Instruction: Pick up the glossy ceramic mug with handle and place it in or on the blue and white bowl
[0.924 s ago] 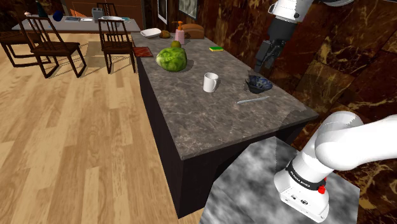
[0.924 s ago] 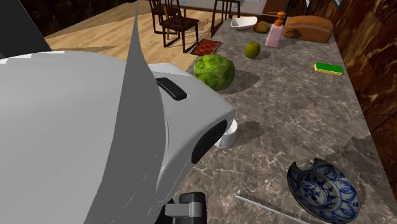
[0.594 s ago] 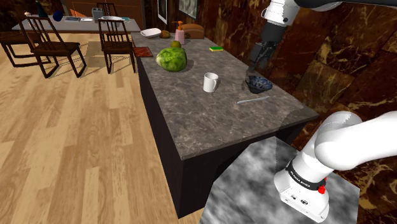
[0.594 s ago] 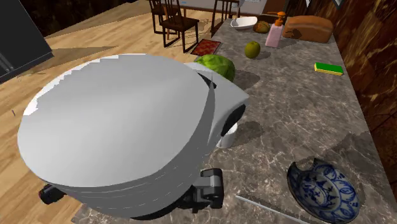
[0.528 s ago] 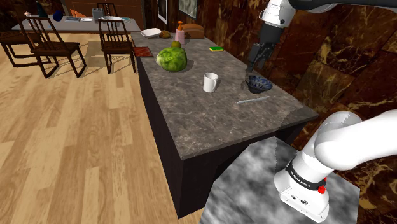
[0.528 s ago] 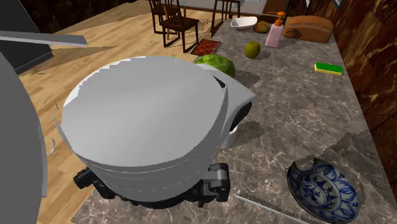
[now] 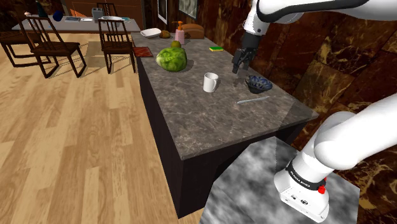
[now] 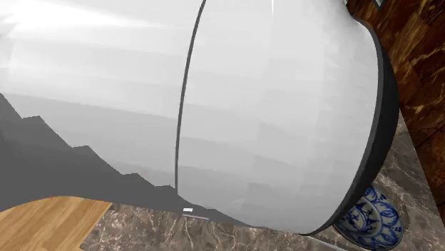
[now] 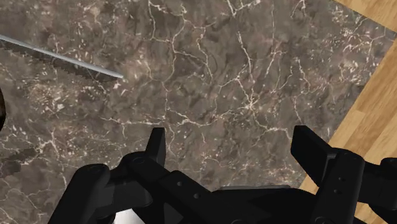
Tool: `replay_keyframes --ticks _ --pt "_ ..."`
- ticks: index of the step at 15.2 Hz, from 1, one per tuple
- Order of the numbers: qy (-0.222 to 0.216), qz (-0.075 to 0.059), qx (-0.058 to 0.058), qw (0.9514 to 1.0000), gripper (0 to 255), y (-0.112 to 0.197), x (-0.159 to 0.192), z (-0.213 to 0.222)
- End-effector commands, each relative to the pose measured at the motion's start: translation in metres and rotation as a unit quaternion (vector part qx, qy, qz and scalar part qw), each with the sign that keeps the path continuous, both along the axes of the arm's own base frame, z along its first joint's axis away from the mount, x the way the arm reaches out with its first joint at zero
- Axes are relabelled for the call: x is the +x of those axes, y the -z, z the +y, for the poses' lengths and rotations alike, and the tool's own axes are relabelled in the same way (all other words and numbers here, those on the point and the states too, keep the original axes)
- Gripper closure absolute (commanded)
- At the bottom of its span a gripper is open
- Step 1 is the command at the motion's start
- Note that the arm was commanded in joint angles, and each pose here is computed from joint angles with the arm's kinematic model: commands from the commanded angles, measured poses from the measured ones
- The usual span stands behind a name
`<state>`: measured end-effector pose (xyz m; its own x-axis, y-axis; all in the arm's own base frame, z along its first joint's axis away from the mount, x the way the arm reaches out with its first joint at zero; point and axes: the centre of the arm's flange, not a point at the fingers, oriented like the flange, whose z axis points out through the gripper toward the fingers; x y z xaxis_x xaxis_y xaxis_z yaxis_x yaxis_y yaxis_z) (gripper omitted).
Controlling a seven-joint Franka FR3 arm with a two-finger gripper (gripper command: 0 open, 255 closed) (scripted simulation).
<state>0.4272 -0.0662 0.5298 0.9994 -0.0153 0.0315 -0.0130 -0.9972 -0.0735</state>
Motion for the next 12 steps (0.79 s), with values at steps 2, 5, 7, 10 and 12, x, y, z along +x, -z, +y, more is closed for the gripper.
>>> replay_keyframes --ticks 2,5,7,10,12 --pt "0.000 0.002 -0.001 1.0000 0 0.019 0.031 -0.018" --pt "0.000 0.004 -0.002 1.0000 0 0.038 0.061 -0.036" --pt "0.000 0.005 -0.002 1.0000 0 0.050 0.081 -0.049" --pt "0.000 0.007 -0.003 1.0000 0 0.069 0.111 -0.067" --pt "0.000 0.008 -0.004 1.0000 0 0.081 0.131 -0.079"
